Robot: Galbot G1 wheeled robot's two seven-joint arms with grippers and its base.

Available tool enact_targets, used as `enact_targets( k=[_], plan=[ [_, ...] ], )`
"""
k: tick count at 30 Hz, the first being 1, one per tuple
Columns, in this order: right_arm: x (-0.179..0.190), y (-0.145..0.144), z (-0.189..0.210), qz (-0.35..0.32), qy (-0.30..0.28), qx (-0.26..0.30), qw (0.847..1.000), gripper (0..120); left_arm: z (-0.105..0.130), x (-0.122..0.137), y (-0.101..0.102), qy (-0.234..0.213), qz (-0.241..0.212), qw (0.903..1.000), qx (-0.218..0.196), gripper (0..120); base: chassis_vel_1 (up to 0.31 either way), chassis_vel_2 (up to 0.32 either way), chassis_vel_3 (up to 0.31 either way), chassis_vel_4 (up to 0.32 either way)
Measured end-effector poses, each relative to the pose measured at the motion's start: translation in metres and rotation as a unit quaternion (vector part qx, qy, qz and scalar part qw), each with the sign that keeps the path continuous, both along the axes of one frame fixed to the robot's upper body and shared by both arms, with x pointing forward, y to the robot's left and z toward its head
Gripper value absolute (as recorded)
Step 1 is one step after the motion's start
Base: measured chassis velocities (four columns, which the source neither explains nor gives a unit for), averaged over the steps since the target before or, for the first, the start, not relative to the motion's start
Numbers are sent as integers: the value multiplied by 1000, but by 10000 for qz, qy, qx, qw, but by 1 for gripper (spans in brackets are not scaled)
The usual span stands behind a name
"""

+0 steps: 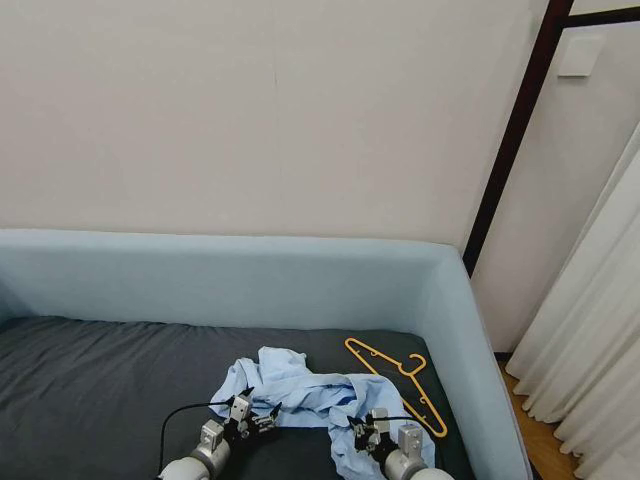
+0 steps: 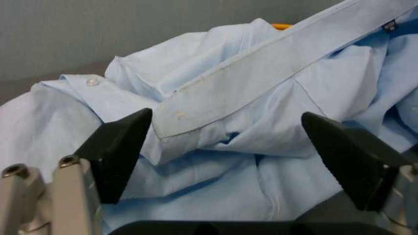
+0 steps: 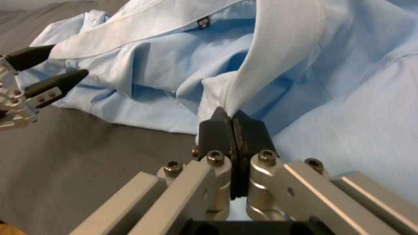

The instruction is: Pick up the clothes from the sofa and hang them on the clothes hanger.

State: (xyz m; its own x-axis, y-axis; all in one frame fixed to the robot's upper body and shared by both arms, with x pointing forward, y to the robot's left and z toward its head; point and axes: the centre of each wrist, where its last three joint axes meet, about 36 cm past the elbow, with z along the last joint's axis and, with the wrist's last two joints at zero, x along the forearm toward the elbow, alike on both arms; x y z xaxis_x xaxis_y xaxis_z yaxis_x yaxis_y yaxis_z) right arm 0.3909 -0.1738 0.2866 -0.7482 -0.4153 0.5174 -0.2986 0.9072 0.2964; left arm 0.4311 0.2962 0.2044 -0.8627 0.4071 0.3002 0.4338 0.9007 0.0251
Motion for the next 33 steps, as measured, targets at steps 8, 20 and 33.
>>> enact_targets(
  k=[8, 20, 33],
  plan=[
    [-1, 0, -2, 0, 14, -24, 10000, 0, -10, 0, 3, -88, -19, 9999, 116, 62, 0, 0, 0, 0],
    [0, -4, -1, 21, -14, -76, 10000, 0, -11, 0, -1, -153, 69, 9998, 66, 16, 0, 0, 0, 0],
    [-4, -21, 33, 65, -668, -347, 9971, 0, 60, -2, 16, -885, 488, 9947, -177, 0, 0, 0, 0, 0]
  ],
)
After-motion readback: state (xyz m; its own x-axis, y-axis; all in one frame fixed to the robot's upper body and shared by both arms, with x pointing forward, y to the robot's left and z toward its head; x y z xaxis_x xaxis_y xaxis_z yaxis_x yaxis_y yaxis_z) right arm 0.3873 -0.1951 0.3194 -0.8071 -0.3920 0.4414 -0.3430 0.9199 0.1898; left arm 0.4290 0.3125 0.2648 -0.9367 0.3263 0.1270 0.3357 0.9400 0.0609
